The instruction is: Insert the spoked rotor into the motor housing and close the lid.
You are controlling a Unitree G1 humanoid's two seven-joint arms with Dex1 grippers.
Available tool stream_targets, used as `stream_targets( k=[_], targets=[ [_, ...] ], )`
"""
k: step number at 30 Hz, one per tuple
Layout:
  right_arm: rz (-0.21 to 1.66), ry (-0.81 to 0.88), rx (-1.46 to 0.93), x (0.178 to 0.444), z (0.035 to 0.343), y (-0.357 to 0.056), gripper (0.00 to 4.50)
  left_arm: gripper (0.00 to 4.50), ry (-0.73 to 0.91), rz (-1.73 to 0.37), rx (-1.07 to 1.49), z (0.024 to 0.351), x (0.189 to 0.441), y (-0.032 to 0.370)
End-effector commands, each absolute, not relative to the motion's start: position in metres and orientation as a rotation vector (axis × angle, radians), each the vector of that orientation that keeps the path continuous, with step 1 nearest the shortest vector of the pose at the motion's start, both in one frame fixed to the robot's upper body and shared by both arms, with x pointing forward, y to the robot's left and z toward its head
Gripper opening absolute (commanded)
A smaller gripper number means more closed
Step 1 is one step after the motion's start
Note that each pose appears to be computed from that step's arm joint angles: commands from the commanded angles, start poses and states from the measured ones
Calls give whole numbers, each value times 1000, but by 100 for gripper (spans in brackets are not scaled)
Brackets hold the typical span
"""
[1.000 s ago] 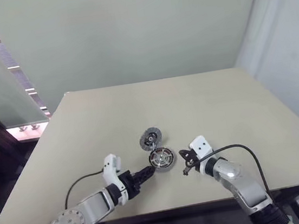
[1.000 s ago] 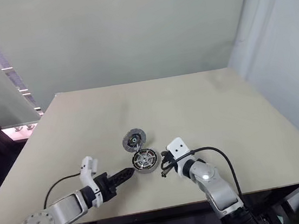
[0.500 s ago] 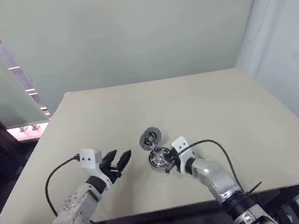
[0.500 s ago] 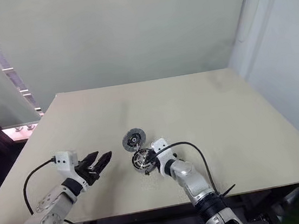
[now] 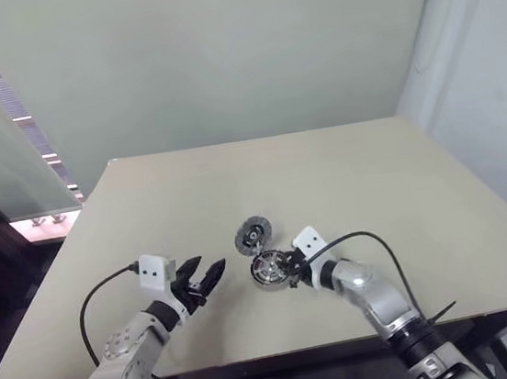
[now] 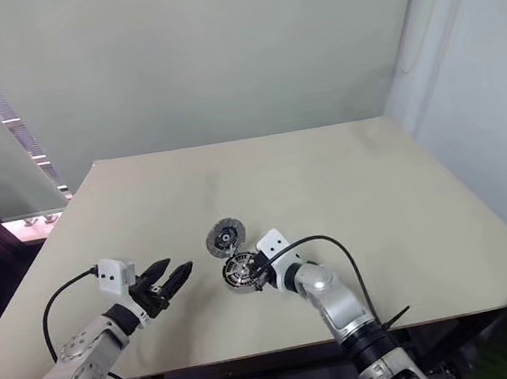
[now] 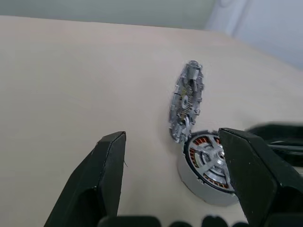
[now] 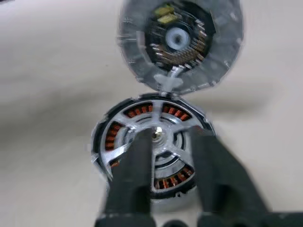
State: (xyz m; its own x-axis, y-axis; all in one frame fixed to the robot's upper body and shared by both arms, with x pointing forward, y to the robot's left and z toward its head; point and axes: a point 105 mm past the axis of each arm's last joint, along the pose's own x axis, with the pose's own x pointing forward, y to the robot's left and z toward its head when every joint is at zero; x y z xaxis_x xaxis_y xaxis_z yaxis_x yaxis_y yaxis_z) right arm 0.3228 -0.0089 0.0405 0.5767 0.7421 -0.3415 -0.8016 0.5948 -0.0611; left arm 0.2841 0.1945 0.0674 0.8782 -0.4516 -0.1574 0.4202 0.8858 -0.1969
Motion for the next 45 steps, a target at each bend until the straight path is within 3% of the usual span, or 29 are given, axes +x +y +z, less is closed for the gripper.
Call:
stream_targets(
  k=[1, 6, 7, 18, 22, 29, 45],
  targets=[
    [1027, 209, -385, 319, 78, -2, 256, 334, 195, -502, -119, 73, 285, 190],
    [1126, 239, -610, 312, 79, -9, 433, 334, 238, -564, -81, 67, 279, 186],
    [1148, 246, -665, 310, 77, -11, 446, 334, 253, -585, -59, 65, 277, 185],
    [1295, 277, -1001, 303, 62, -4, 446, 334, 342, -616, 0, 50, 265, 188],
    [1321, 285, -1061, 302, 55, 0, 450, 245, 366, -592, -19, 46, 262, 190],
    [1318, 327, -1169, 308, 41, -1, 450, 1, 373, -564, -30, 47, 262, 193],
    [1315, 422, -1325, 319, 36, -1, 450, 1, 397, -565, -15, 43, 265, 187]
  ],
)
